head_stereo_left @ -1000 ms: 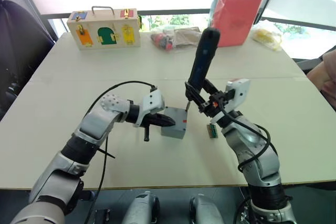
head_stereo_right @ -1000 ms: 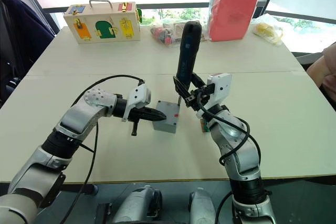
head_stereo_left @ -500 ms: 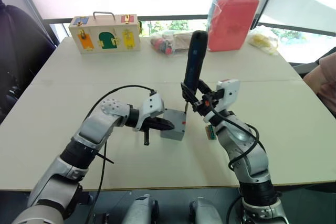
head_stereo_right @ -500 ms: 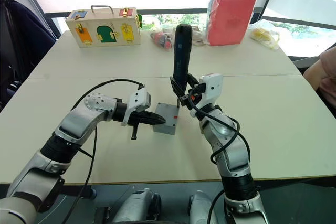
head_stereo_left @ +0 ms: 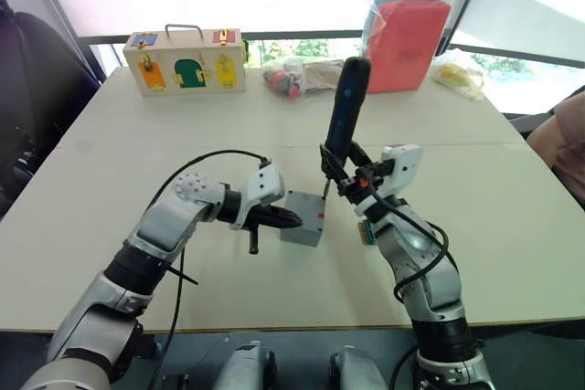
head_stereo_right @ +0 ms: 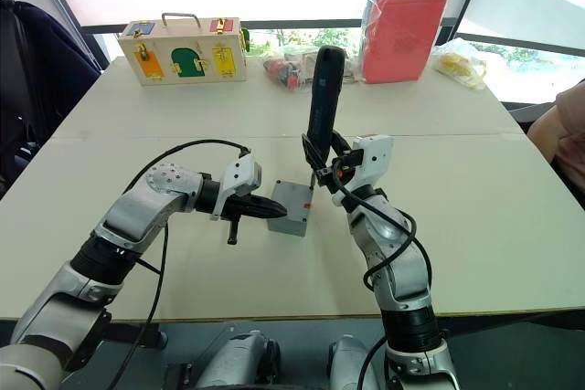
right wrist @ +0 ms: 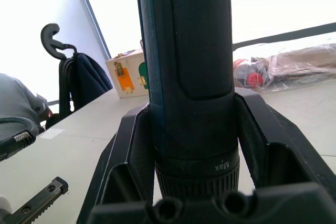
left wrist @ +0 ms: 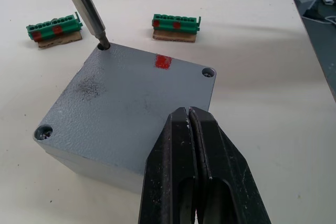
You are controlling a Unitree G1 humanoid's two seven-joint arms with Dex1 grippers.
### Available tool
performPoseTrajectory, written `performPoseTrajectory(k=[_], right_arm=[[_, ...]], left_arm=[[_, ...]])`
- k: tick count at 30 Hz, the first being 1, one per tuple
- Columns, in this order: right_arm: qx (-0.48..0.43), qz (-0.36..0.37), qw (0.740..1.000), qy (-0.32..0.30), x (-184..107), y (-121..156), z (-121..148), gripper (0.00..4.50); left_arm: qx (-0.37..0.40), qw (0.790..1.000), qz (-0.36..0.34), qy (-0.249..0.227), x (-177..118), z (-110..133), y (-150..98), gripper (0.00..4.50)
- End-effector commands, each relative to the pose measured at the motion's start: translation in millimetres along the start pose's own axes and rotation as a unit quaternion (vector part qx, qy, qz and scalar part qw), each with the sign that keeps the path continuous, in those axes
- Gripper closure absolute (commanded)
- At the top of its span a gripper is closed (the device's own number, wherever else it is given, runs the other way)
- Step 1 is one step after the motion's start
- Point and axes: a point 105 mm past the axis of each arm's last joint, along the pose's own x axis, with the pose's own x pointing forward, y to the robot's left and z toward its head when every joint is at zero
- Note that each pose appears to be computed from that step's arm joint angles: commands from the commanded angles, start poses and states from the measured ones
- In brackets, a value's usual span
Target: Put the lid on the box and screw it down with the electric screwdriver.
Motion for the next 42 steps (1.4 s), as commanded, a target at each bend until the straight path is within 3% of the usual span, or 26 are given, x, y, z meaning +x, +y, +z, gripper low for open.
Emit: performPoseTrajectory(k=[1, 8, 13, 21, 28, 31, 34, 36, 39, 42], right_arm=[[0.021, -0.012, 0.996, 0.088, -12, -3, -47, 2.73], [0.015, -0.001, 0.997, 0.076, -8, 0, -40, 2.73], [-0.005, 0.027, 0.999, 0.046, 0, 6, -19, 2.73], [-0.068, 0.125, 0.989, -0.041, 18, 20, 85, 2.73], [0.014, 0.134, 0.988, -0.077, 29, 6, 154, 2.73], [0.075, 0.119, 0.99, -0.028, 28, -14, 157, 2.73], [0.131, 0.059, 0.984, 0.106, 14, -60, 139, 2.73], [0.117, 0.016, 0.973, 0.199, -3, -82, 123, 2.73], [0.13, -0.057, 0.934, 0.327, -36, -118, 92, 2.73], [0.178, -0.05, 0.9, 0.394, -59, -123, 71, 2.73]], left_arm=[[-0.011, 1.0, -0.001, 0.018, -1, -10, -1, 4.5], [-0.014, 1.0, 0.003, 0.019, -2, -11, 0, 4.5], [-0.022, 1.0, 0.012, 0.015, -2, -13, 2, 4.5], [-0.076, 0.995, 0.043, -0.041, -11, -11, 6, 4.5], [-0.131, 0.974, 0.096, -0.158, -40, 24, 22, 4.5], [-0.128, 0.972, 0.086, -0.176, -52, 40, 16, 4.5], [-0.086, 0.987, 0.05, -0.129, -64, 43, -9, 4.5], [-0.076, 0.991, 0.021, -0.107, -66, 43, -26, 4.5], [-0.05, 0.997, -0.008, -0.063, -64, 34, -46, 4.5], [-0.038, 0.998, -0.014, -0.051, -59, 29, -50, 4.5]])
